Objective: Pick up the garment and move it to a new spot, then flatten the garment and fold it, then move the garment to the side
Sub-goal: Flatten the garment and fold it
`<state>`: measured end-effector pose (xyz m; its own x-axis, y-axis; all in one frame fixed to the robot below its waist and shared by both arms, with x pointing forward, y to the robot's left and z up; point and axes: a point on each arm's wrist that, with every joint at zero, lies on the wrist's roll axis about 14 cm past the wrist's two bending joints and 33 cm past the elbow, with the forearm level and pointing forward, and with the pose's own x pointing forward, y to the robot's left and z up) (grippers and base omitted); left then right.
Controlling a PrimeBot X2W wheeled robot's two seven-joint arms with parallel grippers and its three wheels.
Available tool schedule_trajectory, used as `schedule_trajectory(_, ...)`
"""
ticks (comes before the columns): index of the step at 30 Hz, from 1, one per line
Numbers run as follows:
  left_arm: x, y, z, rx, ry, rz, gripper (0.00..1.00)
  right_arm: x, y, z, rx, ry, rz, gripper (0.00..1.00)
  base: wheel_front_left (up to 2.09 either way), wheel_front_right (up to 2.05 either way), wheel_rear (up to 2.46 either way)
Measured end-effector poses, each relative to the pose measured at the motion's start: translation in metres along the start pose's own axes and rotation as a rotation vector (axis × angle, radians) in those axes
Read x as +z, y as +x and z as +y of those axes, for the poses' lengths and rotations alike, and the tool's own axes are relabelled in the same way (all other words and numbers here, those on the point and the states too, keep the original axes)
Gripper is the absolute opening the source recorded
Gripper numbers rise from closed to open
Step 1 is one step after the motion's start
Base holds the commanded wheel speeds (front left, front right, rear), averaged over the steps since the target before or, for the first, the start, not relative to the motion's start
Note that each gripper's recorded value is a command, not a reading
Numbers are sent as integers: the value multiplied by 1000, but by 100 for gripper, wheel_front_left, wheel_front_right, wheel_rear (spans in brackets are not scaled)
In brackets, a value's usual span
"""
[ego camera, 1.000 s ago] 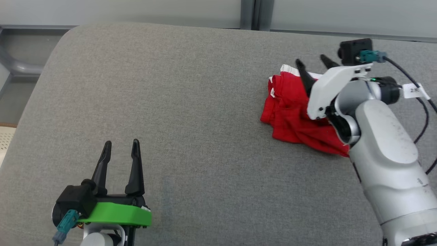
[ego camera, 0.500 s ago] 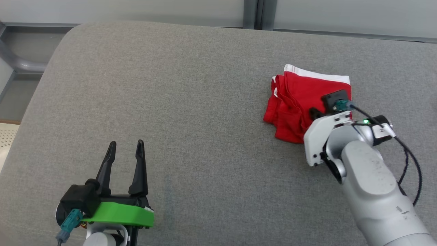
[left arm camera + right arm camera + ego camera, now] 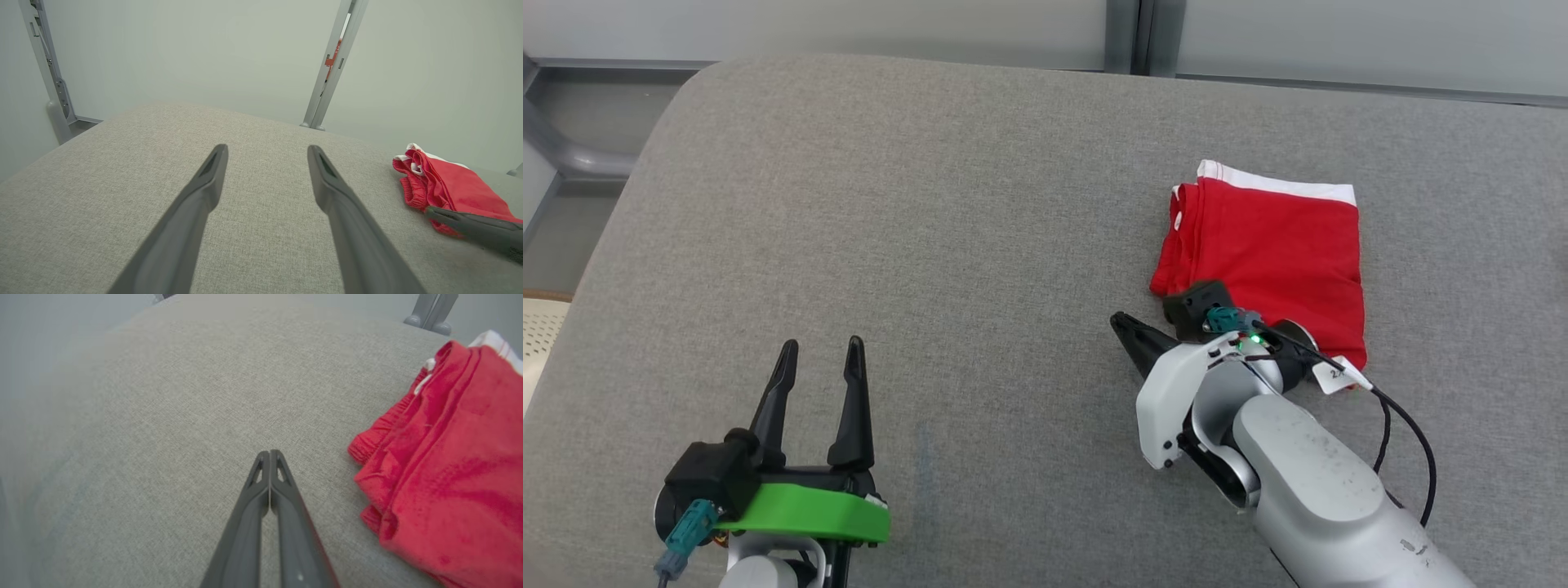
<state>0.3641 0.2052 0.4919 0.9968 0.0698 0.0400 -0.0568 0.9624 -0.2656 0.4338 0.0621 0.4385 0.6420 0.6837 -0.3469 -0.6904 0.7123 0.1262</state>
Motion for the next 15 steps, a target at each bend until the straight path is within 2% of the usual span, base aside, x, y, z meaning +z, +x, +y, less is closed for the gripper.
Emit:
schedule_trajectory(3,1,1,-1,-5,-1,-3,100,21,-6,4,9,63,-115,2,0,0,0)
schedule_trajectory(4,1,1,-2,-5,-2,-4,100,30,-9,4,6,69,-162,39,0,0,0)
schedule_trajectory(5,1,2,-2,-4,0,-6,100,39,-14,1,-5,83,-213,100,0,0,0)
schedule_trajectory(9,3,3,-2,2,2,-10,100,59,-36,-20,-85,105,-365,100,0,0,0)
schedule_trajectory(15,7,5,-6,-6,18,-24,100,71,-94,-75,-316,84,-530,100,0,0,0)
